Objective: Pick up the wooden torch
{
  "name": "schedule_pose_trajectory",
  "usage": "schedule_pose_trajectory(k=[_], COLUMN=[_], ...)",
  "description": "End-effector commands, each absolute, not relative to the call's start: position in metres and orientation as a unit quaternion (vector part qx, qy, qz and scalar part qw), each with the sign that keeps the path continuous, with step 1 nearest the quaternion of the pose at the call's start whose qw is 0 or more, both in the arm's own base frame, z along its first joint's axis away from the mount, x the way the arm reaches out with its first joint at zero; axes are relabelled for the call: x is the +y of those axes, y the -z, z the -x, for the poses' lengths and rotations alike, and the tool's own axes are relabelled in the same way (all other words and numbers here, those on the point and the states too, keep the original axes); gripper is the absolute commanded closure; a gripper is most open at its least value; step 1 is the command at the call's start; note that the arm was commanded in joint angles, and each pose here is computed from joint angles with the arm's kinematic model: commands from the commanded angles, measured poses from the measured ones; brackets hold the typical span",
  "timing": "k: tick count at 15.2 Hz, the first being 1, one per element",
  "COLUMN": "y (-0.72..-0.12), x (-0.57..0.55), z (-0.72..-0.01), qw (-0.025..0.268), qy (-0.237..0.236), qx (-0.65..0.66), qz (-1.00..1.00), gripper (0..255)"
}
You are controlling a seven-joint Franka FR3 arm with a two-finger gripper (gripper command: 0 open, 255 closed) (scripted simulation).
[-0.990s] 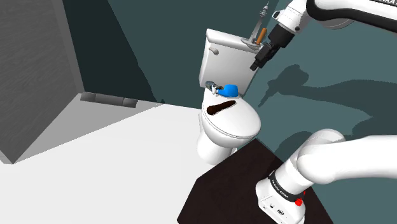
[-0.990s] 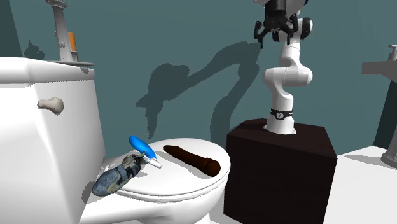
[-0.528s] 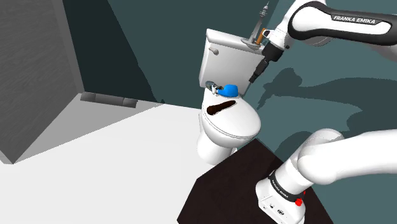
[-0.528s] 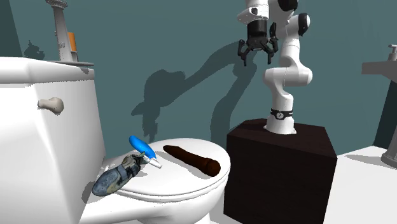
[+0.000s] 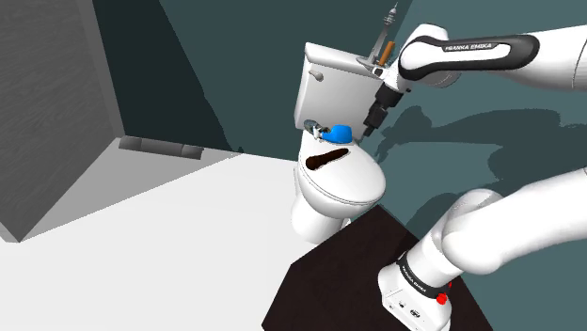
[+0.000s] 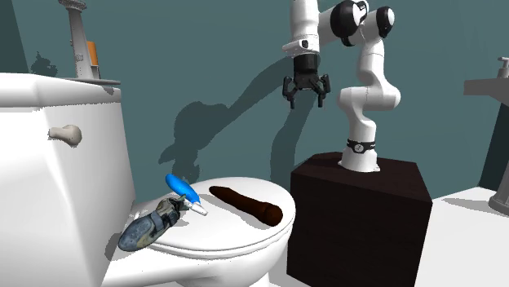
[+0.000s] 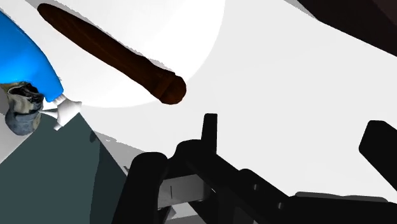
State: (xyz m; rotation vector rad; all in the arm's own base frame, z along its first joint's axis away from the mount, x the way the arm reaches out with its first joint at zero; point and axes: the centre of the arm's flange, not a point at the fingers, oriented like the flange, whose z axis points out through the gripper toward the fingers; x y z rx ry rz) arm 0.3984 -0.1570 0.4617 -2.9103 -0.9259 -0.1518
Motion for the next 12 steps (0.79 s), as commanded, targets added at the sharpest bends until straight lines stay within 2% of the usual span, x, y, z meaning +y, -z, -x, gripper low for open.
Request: schedule_pose_trajectory(k=[1,12], y=[-0.441,-0.333], x=[-0.171,-0.237], z=[-0.41,-0.485], qw=[0.04,0.034], qy=[0.044,0.013], qx=[-0.333,-0.478], qz=[0.941,0.878], gripper=[0,0])
